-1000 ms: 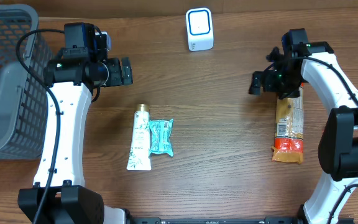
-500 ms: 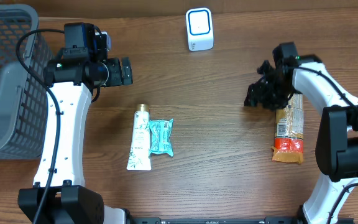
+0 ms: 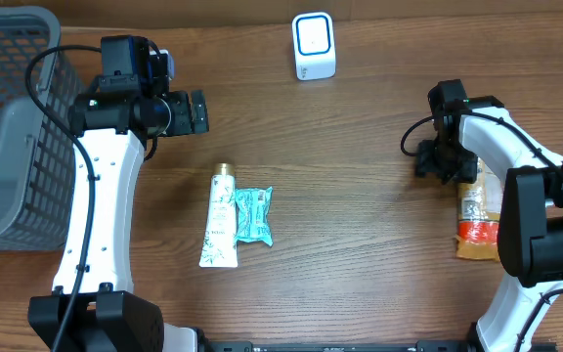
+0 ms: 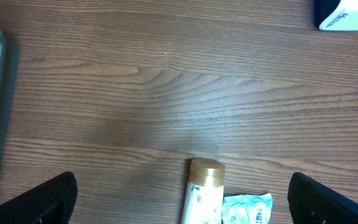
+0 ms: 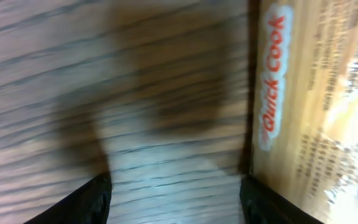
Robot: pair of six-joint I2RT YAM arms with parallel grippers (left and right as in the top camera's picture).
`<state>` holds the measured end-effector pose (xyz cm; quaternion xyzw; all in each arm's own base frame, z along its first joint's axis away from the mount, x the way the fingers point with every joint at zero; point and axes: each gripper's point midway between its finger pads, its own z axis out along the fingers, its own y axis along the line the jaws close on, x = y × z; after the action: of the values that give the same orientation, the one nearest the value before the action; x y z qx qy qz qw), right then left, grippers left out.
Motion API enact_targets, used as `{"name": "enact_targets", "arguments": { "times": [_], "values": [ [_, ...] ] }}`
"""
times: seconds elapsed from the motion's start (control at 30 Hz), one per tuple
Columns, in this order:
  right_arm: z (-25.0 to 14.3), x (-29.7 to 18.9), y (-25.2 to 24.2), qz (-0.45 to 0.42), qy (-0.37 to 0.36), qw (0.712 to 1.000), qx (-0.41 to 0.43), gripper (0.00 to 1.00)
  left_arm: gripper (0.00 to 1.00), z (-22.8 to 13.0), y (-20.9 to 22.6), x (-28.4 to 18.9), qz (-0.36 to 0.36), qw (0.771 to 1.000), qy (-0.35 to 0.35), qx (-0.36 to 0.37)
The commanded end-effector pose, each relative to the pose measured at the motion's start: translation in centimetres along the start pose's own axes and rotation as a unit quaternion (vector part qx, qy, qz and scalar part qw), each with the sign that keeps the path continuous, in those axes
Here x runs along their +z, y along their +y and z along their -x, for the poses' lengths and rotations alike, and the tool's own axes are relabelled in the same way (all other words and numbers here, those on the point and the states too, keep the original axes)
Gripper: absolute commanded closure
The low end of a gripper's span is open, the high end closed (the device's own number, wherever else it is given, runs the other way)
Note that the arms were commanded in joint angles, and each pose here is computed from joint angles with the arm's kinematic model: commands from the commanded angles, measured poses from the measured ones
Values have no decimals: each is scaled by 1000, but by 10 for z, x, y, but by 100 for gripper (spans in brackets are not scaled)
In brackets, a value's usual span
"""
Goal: Scan the item barcode
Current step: 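Open the right gripper and lift it off the spaghetti, then move the right gripper left over the green wipes pack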
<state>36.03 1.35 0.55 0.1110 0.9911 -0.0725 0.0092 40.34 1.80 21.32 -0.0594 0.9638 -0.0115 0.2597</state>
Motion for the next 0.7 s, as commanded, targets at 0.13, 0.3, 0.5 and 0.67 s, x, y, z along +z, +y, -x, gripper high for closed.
{"name": "enact_targets", "arguments": {
  "times": [0.13,0.3,0.5,0.67],
  "values": [
    [3,-9,3,1,-14,1000,-2,31,0,5,-5,-4,-1,1000,-10,-1],
    [-5,-50,65,114,-29,988,-98,41,0,5,-5,-4,-1,1000,-10,-1],
    [-49,-121,150,242,-63,948,-195,36,0,5,-5,-4,-1,1000,-10,-1],
    [-98,-141,211,319,-27,921,-220,29,0,5,-5,-4,-1,1000,-10,-1]
  ]
}}
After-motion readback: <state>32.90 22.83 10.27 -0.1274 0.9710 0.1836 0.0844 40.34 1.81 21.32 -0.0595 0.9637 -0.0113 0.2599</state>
